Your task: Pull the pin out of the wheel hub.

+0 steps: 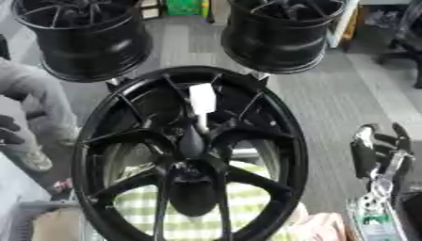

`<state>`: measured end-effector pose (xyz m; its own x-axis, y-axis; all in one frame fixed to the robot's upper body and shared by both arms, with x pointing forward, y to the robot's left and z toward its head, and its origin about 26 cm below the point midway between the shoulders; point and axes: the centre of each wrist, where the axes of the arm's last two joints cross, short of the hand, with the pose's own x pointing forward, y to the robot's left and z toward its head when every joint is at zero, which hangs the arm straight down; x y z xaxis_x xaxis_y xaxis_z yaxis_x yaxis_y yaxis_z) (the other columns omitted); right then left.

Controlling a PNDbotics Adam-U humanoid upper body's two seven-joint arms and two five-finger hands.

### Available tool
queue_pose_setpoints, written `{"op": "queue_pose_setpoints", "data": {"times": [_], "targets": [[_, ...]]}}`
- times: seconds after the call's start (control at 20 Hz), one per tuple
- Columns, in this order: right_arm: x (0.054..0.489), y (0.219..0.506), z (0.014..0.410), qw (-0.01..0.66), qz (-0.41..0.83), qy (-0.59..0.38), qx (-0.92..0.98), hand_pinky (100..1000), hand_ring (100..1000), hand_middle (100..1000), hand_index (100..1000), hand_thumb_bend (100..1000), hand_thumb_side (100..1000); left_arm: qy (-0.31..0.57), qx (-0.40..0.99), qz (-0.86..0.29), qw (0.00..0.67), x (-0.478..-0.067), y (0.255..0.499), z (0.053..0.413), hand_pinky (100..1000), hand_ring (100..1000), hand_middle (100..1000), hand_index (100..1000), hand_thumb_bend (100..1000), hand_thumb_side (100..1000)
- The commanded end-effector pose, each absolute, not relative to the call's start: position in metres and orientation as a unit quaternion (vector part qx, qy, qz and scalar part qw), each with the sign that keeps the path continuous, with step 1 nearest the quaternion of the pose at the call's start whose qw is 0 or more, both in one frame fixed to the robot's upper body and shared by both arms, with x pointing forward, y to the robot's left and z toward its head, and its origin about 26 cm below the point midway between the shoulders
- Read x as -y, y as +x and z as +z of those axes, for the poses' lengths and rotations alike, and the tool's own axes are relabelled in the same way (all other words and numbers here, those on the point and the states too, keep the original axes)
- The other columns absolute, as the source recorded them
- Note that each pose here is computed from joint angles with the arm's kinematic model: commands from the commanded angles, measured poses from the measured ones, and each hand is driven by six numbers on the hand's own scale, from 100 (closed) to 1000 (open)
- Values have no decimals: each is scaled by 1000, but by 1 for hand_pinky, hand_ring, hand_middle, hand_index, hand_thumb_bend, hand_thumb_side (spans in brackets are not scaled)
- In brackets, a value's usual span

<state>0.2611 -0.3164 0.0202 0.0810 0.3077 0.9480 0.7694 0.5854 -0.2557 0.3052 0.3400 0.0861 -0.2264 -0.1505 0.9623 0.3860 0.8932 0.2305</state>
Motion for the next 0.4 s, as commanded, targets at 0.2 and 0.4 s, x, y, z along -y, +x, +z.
{"op": "queue_pose_setpoints", "data": {"times": [0.2,0.4], "targets": [[319,262,28,596,-190,-415,661,572,597,633,900,100,556,-71,758,-230,606,-339,304,95,724,580,601,727,100,903],[318,262,28,596,-191,-415,660,572,597,633,900,100,556,-69,758,-231,607,-339,304,95,724,580,602,728,100,903]]}}
